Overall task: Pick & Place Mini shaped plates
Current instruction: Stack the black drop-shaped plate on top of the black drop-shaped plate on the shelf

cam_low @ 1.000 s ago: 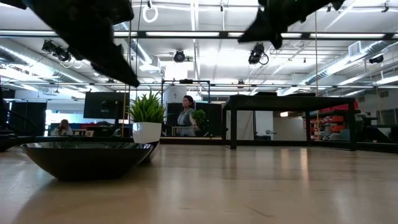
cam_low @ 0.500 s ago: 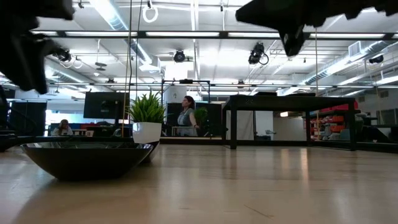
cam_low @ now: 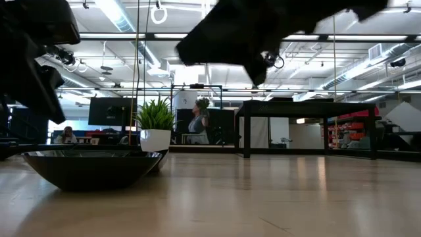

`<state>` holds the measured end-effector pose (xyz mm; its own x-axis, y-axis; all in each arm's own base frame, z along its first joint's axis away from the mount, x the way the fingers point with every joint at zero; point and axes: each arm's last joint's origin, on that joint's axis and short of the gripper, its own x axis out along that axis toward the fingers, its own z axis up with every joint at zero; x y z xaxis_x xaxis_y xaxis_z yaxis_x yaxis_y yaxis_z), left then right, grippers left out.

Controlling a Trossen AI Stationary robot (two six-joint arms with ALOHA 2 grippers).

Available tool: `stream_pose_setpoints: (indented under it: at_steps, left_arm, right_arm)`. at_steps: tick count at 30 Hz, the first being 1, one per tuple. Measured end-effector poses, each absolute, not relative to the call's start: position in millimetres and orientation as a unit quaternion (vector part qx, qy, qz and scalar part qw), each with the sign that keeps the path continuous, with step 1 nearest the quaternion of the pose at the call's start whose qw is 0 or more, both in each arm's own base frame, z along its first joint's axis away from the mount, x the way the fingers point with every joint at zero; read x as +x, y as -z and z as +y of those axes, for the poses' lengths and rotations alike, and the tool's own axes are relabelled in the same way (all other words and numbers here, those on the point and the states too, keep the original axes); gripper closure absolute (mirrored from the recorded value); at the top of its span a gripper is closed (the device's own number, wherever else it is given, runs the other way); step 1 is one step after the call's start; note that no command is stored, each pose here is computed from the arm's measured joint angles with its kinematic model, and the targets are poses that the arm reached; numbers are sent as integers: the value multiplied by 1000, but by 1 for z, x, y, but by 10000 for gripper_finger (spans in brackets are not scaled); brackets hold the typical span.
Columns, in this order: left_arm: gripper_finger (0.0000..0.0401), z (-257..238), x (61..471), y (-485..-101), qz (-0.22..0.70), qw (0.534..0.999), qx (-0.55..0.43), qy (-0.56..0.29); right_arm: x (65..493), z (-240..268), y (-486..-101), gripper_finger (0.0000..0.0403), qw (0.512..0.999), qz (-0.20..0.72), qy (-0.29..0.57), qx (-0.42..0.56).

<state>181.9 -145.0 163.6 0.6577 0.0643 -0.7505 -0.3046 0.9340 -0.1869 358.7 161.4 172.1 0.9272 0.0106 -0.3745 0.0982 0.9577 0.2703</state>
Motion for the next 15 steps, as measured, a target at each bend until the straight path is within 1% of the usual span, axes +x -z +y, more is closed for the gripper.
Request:
stream_pose_setpoints:
  at_steps: [4,8,11,15]
  left_arm:
    - [224,-140,183,-160,379,905,-148,-124]
    - [224,-138,183,-159,375,906,-144,-136]
    - [224,-137,183,-159,372,907,-139,-139]
    - [224,-137,183,-159,368,909,-132,-145]
  right_arm:
    - [393,155,-179,310,941,285,83,163]
    - [424,146,-181,275,916,347,85,181]
    - [440,143,-175,261,906,374,94,173]
    - [451,139,-177,260,892,394,118,188]
